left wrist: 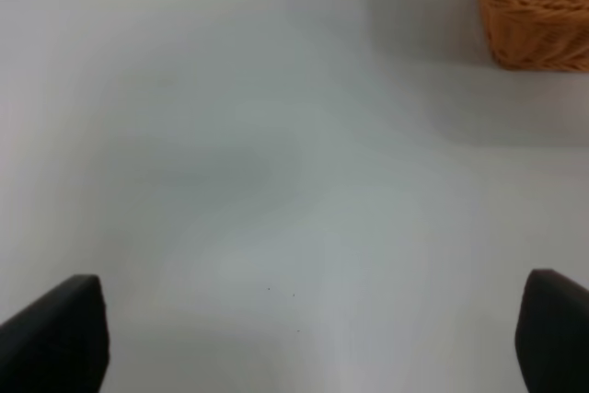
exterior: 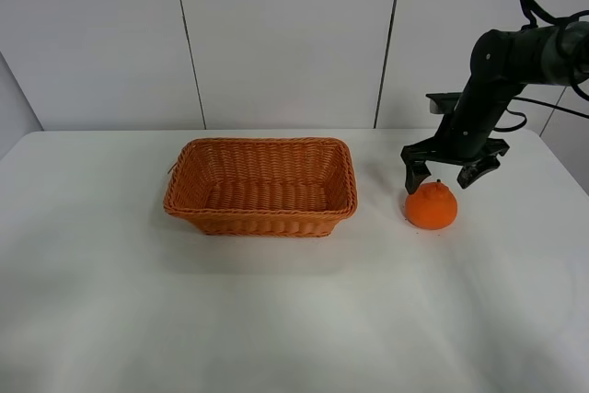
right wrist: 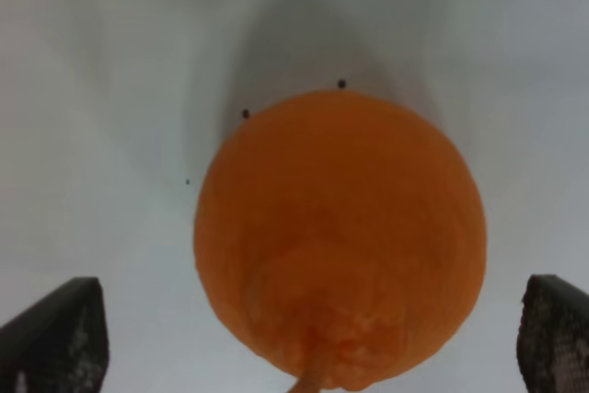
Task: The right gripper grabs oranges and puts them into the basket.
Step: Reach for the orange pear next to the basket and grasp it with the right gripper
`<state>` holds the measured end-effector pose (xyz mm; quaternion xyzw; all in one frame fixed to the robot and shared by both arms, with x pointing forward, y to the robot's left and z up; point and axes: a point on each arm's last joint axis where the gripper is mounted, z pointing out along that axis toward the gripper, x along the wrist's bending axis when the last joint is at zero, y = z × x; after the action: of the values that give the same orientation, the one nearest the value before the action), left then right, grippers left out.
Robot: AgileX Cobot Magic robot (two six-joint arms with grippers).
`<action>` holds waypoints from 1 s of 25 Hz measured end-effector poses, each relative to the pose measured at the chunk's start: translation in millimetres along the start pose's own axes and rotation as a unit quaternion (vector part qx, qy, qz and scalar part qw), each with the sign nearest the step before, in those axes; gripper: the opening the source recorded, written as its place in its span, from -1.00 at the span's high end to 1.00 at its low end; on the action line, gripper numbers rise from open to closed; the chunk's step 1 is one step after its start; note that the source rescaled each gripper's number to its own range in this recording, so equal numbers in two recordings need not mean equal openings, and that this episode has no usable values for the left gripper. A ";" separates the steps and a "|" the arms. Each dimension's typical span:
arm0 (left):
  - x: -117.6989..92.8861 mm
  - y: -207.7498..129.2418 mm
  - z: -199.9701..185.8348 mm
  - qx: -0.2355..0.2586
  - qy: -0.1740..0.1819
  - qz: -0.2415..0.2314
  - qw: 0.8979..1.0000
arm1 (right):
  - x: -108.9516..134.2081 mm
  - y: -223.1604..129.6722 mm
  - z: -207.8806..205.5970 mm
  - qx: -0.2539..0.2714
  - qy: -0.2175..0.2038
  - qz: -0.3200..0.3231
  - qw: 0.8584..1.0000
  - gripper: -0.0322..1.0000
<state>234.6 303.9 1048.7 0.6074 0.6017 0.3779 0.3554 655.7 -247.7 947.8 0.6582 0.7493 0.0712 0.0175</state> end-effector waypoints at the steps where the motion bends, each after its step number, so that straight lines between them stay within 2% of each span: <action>1: 0.0 0.0 0.0 0.000 0.000 0.000 1.000 | -0.4 0.2 0.2 -0.001 -0.002 -0.001 1.000 -0.96; 7: 0.0 0.0 0.0 0.000 0.000 0.000 1.000 | -0.5 5.0 2.5 -0.024 -0.002 0.000 1.000 -0.96; 13: 0.0 0.0 0.0 0.000 0.000 0.000 1.000 | -3.6 3.6 34.4 0.013 -0.006 0.008 1.000 -0.96; 23: 0.0 0.0 0.0 0.000 0.000 0.000 1.000 | -7.7 2.4 60.5 0.031 -0.020 0.022 0.999 -0.96; 25: 0.0 0.0 0.0 0.000 0.000 0.000 1.000 | -7.7 2.4 60.9 0.031 -0.020 0.022 0.999 -0.87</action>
<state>234.6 303.9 1048.7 0.6074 0.6017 0.3779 0.3554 666.4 -250.0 887.4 0.6760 0.7360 0.0346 0.0103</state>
